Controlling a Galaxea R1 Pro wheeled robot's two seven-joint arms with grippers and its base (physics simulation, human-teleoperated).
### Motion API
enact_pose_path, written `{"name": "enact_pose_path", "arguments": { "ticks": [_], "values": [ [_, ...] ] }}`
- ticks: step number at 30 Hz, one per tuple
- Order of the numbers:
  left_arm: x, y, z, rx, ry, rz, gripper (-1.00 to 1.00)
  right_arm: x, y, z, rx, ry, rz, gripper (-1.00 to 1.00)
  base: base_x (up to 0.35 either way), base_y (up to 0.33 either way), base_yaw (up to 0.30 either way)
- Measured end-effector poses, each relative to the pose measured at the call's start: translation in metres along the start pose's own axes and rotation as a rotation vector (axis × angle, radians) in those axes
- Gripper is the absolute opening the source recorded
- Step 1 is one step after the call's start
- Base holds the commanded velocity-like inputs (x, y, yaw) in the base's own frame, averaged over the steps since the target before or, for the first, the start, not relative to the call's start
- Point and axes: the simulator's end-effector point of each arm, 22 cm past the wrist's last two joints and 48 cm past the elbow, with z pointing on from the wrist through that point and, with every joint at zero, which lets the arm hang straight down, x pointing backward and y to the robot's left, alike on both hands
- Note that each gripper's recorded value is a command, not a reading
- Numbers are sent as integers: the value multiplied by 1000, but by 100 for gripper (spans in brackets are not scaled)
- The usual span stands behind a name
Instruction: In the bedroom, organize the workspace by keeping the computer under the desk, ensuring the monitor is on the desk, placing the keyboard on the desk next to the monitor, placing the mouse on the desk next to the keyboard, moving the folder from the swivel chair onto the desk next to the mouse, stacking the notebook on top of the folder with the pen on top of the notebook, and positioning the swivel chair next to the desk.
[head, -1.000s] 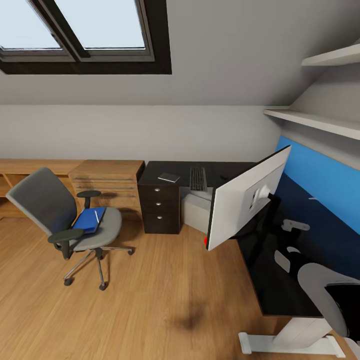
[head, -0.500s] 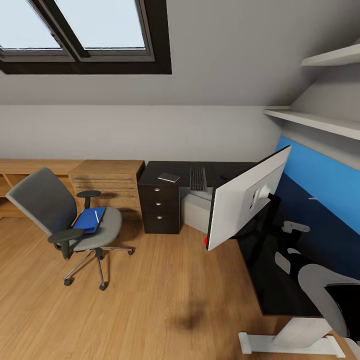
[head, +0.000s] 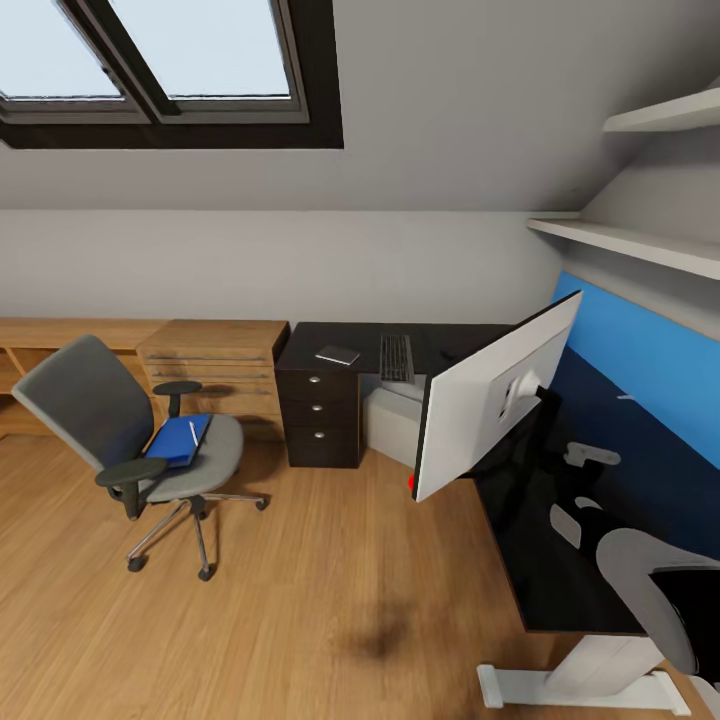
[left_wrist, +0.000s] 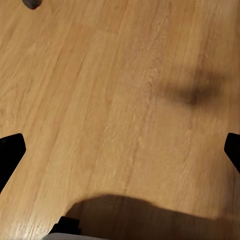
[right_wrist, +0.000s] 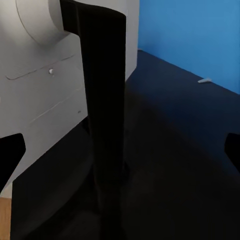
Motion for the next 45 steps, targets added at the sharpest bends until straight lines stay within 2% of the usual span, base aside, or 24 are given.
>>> {"name": "enact_pose_path", "arguments": {
  "ticks": [20,45],
  "values": [
    [0,-1,0,1,0,0,100,1,0,-1,0,1,0,100,127,0,0],
    [0,-1,0,0,0,0,100,1,-1,0,0,2,-3,100,32,-36,0]
  ]
}}
